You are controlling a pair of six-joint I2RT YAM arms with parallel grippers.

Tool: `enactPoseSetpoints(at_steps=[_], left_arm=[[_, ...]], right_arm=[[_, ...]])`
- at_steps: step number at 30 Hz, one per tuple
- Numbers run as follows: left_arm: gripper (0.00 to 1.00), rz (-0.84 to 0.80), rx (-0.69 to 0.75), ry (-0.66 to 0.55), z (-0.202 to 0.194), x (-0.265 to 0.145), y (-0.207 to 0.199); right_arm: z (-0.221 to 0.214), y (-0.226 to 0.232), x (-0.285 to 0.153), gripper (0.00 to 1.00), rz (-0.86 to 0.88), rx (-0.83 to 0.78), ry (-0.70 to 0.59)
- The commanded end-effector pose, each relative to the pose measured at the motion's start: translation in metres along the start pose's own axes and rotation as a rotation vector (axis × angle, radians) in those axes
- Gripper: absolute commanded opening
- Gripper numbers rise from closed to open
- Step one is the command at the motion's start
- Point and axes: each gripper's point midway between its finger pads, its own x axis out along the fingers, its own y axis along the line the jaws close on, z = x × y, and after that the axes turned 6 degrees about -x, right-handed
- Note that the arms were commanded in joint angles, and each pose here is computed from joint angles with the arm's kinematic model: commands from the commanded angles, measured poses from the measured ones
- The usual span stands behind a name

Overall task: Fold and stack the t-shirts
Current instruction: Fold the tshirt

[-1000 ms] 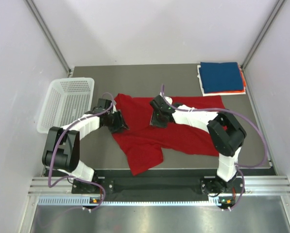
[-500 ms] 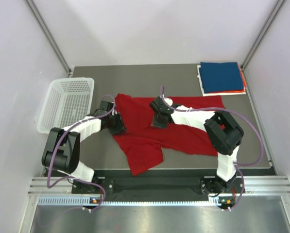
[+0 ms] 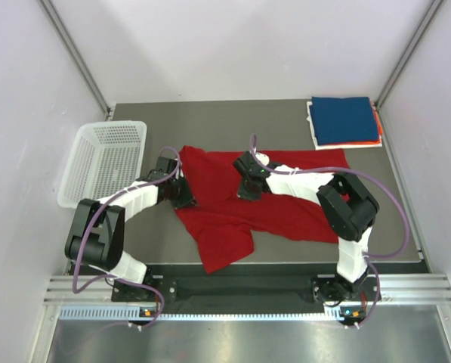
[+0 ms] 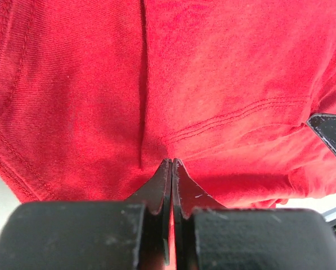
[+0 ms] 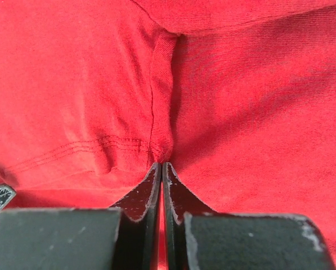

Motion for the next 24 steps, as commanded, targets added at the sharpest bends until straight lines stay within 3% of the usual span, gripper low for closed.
enactPoseSetpoints(at_steps=[1,7,12,14,24], left_arm=[[0.0,-0.067,0.007,-0.059,0.018,-0.011,-0.024],[0.0,-0.022,0.01,-0.113,0.028,-0.023,-0.022],[0.29,0.03,0.031,-0.126,0.021,-0.021,-0.003],[0.34,0.021,0.033,-0.124,0.018,-0.018,-0.002],[0.39,0.026,0.024,-0.091,0.006,0.005,0.011]], right_arm=[[0.024,0.016,-0.018,0.0,0.073,0.013,-0.073],[0.03,0.02,-0.029,0.0,0.1,0.016,-0.095],[0.018,0.015,-0.023,0.0,0.099,0.011,-0.066],[0.017,0.014,-0.022,0.0,0.104,0.013,-0.065],[0.015,0.012,-0.021,0.0,0.11,0.009,-0.065]])
